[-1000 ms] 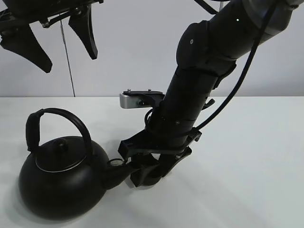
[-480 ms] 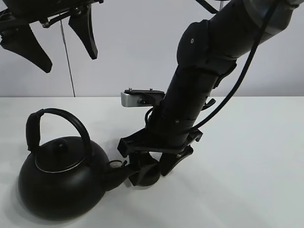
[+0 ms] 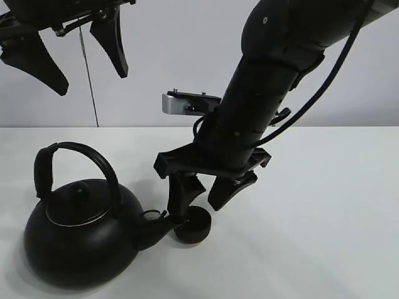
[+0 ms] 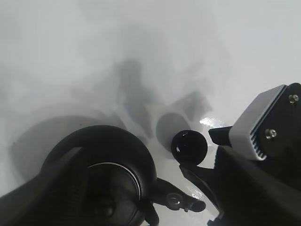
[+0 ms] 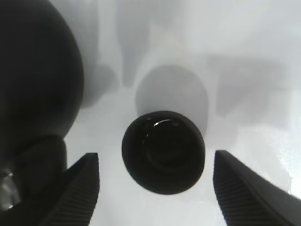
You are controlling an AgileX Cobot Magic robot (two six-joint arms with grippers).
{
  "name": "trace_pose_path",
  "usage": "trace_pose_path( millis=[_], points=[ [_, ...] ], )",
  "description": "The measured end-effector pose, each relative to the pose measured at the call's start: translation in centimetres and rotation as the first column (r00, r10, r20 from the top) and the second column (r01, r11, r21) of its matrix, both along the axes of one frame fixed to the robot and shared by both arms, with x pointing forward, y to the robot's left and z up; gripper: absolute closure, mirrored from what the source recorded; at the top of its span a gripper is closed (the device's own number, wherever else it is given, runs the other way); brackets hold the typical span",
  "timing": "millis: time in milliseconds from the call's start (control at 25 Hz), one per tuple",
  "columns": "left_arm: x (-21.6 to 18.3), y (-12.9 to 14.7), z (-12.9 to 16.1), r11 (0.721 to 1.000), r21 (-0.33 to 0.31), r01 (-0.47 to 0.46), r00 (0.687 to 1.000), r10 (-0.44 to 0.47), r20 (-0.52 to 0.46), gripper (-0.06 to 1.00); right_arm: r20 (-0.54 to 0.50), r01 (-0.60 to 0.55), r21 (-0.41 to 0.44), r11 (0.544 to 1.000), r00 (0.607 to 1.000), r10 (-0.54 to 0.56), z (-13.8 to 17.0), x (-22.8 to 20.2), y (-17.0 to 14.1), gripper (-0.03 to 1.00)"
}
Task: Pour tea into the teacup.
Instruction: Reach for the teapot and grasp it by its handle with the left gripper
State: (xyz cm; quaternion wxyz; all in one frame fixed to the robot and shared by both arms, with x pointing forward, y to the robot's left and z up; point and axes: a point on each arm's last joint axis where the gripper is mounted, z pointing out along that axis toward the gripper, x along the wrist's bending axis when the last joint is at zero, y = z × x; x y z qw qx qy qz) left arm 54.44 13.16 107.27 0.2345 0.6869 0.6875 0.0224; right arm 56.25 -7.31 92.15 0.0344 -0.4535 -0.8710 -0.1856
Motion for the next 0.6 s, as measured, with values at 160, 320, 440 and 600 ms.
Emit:
trace_pose_path(
  millis=[160, 320, 440, 600],
  points=[
    [0.0, 0.0, 0.0, 1.000, 0.000, 0.000, 1.000, 0.000, 0.000, 0.40, 0.018, 0.008, 0.018, 1.000, 1.000, -0.008, 1.7, -0.3, -0.1, 0.49],
    [0.0, 0.0, 0.0, 1.000, 0.000, 0.000, 1.000, 0.000, 0.000, 0.40, 0.038, 0.054, 0.027, 0.998, 0.998, -0.055, 4.0, -0.6, -0.7, 0.49],
    [0.0, 0.0, 0.0, 1.000, 0.000, 0.000, 1.000, 0.000, 0.000, 0.40, 0.048, 0.122, -0.001, 0.993, 0.991, -0.122, 5.5, -0.5, -2.1, 0.49],
    [0.0, 0.0, 0.0, 1.000, 0.000, 0.000, 1.000, 0.000, 0.000, 0.40, 0.073, 0.210, -0.051, 0.976, 0.976, -0.206, 7.6, -0.1, -5.0, 0.49]
  ],
)
